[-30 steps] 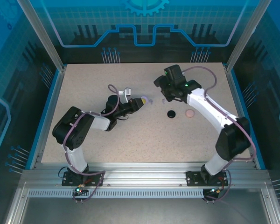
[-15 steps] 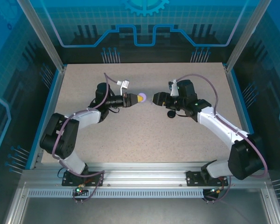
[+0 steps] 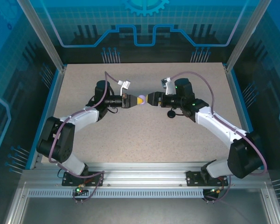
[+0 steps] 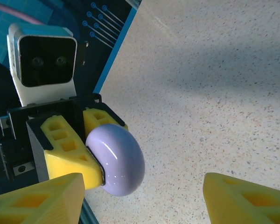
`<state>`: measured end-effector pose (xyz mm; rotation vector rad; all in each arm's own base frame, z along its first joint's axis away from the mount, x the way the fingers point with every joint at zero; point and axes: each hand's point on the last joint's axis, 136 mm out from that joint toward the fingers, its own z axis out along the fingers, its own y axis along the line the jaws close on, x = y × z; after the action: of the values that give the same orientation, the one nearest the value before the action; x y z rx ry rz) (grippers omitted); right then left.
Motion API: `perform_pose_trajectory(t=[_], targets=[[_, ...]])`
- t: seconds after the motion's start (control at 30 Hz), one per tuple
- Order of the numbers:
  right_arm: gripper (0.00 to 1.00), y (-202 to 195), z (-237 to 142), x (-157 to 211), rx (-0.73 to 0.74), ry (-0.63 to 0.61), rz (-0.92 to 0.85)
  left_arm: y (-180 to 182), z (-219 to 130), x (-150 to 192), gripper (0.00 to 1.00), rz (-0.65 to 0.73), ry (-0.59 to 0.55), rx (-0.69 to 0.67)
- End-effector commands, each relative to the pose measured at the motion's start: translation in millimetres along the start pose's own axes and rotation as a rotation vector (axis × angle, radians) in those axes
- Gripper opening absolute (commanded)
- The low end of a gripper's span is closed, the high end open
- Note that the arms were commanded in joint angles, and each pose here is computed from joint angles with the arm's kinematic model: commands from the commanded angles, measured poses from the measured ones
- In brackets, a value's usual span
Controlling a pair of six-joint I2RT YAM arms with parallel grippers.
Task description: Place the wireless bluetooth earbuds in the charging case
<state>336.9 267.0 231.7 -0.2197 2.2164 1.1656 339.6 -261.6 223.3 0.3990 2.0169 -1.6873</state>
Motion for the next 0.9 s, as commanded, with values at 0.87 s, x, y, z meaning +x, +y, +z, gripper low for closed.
perform_pose_trajectory(t=[0.87], targets=[[0.57, -32.3, 1.8, 5.1, 0.033, -0.013, 0.085, -34.8, -6.8, -18.6, 0.00, 0.116, -0.026, 0.041]])
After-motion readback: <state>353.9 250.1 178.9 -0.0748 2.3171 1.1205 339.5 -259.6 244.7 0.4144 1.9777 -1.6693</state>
